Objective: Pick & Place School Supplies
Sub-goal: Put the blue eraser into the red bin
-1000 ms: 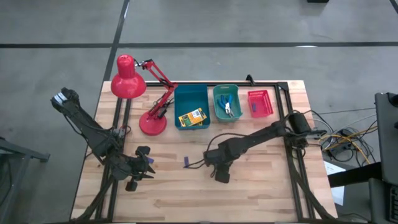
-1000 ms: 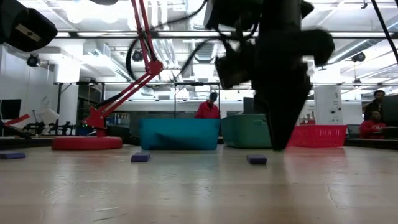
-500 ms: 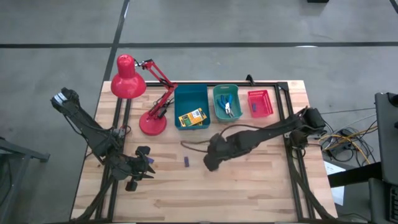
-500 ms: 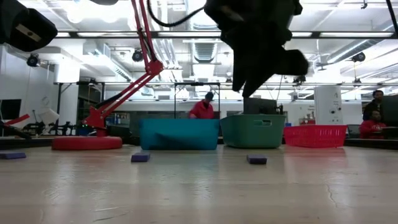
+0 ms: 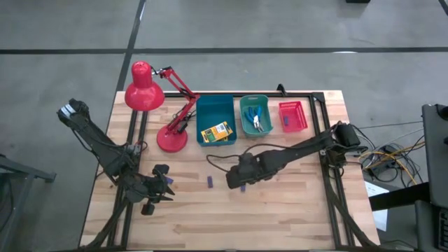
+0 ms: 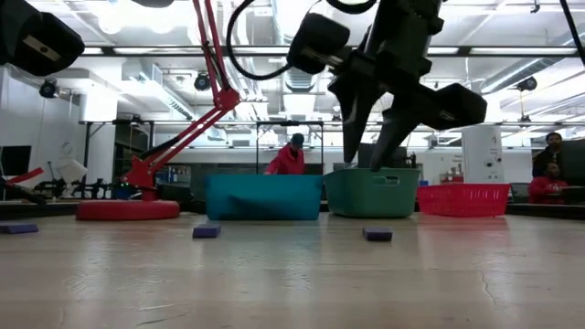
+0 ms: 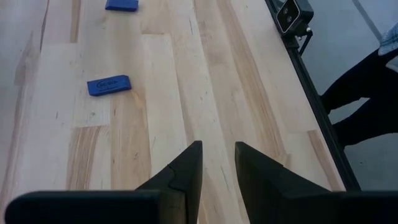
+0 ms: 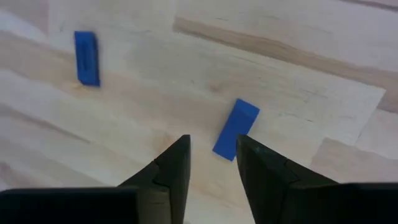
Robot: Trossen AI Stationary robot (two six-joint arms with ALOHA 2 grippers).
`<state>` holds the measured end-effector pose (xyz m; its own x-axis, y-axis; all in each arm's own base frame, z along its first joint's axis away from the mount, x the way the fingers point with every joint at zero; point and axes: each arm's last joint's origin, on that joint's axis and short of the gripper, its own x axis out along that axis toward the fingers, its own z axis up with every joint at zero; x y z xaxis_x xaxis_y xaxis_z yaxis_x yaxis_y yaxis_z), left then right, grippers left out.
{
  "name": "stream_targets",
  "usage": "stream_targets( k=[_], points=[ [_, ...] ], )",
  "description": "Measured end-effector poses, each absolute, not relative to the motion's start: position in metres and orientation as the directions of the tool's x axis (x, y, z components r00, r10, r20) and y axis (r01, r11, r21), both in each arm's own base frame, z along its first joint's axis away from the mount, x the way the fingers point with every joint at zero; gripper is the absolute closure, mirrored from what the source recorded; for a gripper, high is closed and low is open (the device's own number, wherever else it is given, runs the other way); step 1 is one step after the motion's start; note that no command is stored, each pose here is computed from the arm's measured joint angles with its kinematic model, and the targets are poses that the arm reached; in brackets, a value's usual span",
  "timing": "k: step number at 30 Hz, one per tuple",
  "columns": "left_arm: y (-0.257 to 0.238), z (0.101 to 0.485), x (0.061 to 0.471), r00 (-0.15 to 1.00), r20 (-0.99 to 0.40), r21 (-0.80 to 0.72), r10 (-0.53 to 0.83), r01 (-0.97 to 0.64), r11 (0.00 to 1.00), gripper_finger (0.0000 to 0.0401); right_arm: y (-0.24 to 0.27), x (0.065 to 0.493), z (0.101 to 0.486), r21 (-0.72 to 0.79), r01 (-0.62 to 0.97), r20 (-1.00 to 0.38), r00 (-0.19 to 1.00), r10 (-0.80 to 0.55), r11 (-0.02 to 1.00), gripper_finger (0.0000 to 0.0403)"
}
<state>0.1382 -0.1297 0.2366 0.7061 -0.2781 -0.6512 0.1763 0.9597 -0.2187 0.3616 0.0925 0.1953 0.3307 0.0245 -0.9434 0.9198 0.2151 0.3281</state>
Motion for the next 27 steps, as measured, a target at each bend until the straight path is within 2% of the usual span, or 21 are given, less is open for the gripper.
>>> stream_targets(
  k=[6, 14, 27],
  points=[
    [-0.130, 0.237, 0.138, 0.706, -0.651, -0.219, -0.278, 0.176, 0.960, 0.0302, 0.094, 0.363, 0.181, 0.284, 0.956, -0.959, 0.282, 0.042, 0.068, 0.0243],
    [-0.130, 0.237, 0.138, 0.706, -0.651, -0.219, -0.278, 0.176, 0.960, 0.0302, 0.099, 0.373, 0.149, 0.195, 0.980, -0.976, 0.191, 0.102, 0.029, 0.0229],
    [-0.130, 0.237, 0.138, 0.706, -0.651, -0.219, -0.278, 0.176, 0.960, 0.0302, 0.096, 0.375, 0.145, 0.170, 0.985, -0.979, 0.173, 0.109, -0.039, 0.0240]
  ],
)
